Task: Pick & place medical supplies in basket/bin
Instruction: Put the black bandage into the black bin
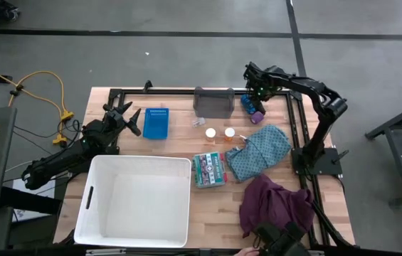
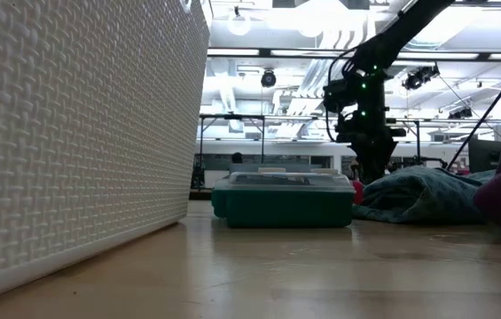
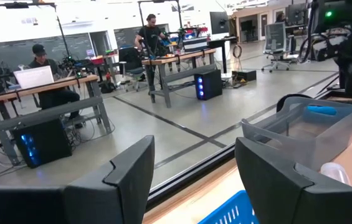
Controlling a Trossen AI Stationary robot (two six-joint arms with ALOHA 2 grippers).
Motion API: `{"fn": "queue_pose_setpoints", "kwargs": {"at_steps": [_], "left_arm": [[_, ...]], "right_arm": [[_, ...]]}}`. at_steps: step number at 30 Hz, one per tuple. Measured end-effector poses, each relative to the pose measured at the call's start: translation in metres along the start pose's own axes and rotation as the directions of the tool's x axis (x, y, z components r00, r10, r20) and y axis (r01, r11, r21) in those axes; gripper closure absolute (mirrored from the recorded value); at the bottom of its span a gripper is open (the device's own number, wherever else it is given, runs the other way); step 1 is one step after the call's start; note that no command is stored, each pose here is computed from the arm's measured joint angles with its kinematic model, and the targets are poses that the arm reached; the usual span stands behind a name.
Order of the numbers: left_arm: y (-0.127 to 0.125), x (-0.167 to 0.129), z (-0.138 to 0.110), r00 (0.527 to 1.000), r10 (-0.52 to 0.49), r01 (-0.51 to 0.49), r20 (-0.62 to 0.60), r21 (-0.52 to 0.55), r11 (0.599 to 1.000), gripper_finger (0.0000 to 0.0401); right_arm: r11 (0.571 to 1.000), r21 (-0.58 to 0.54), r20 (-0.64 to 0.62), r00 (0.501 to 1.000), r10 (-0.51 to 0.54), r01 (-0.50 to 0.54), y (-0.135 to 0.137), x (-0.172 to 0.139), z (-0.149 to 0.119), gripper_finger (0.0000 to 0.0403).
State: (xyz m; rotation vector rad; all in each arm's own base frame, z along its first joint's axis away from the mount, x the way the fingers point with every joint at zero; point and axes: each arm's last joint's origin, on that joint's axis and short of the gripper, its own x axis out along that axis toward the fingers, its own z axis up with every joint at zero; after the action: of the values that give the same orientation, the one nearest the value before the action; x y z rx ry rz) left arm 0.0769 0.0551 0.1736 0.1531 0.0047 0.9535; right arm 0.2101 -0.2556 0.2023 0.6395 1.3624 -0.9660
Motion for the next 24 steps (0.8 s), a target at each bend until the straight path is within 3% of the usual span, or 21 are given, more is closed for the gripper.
{"fn": "queue_pose_setpoints", "kwargs": {"at_steps": [24], "left_arm": [[0.0, 0.0, 0.0, 1.0, 0.001, -0.001, 0.0, 0.0, 1.0, 0.0185]], "right_arm": [[0.998, 0.047, -0.061, 0.998, 0.031, -0.029, -0.004, 0.026, 0.001, 0.0191]]}}
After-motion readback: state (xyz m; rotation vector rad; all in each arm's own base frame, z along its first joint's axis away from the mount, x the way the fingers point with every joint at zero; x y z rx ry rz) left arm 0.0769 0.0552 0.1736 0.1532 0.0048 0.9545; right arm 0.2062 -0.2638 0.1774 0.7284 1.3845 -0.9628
